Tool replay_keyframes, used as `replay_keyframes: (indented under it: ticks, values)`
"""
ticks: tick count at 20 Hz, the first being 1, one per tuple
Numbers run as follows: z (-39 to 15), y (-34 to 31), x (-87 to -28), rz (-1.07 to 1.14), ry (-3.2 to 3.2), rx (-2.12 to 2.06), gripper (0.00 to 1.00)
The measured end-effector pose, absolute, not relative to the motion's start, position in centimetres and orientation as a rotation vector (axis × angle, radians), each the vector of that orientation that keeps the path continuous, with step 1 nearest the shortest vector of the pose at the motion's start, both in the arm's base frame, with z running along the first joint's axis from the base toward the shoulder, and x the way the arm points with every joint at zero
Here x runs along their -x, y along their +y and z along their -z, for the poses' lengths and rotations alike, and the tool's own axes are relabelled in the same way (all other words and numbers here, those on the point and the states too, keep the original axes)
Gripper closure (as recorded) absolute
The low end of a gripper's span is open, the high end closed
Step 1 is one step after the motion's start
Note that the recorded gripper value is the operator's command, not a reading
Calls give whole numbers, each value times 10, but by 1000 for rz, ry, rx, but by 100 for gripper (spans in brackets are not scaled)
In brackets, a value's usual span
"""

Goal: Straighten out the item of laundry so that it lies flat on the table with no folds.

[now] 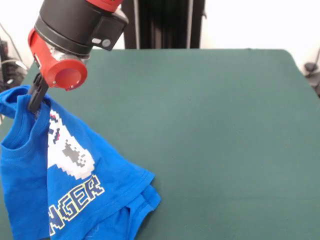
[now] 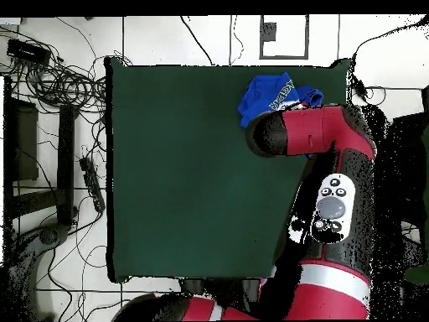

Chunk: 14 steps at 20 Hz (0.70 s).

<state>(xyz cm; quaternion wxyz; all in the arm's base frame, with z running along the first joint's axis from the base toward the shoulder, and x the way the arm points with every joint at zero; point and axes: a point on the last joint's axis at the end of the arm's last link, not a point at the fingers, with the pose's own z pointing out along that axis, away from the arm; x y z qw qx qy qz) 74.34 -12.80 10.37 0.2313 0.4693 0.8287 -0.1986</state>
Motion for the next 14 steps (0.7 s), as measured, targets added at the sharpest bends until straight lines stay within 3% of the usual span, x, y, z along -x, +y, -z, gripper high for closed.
replay_keyframes:
  ticks: [7, 14]
  values:
    - [-128, -151, -742, 575, 2229, -1299, 100]
    - [-167, -157, -727, 784, 2170, -1091, 100]
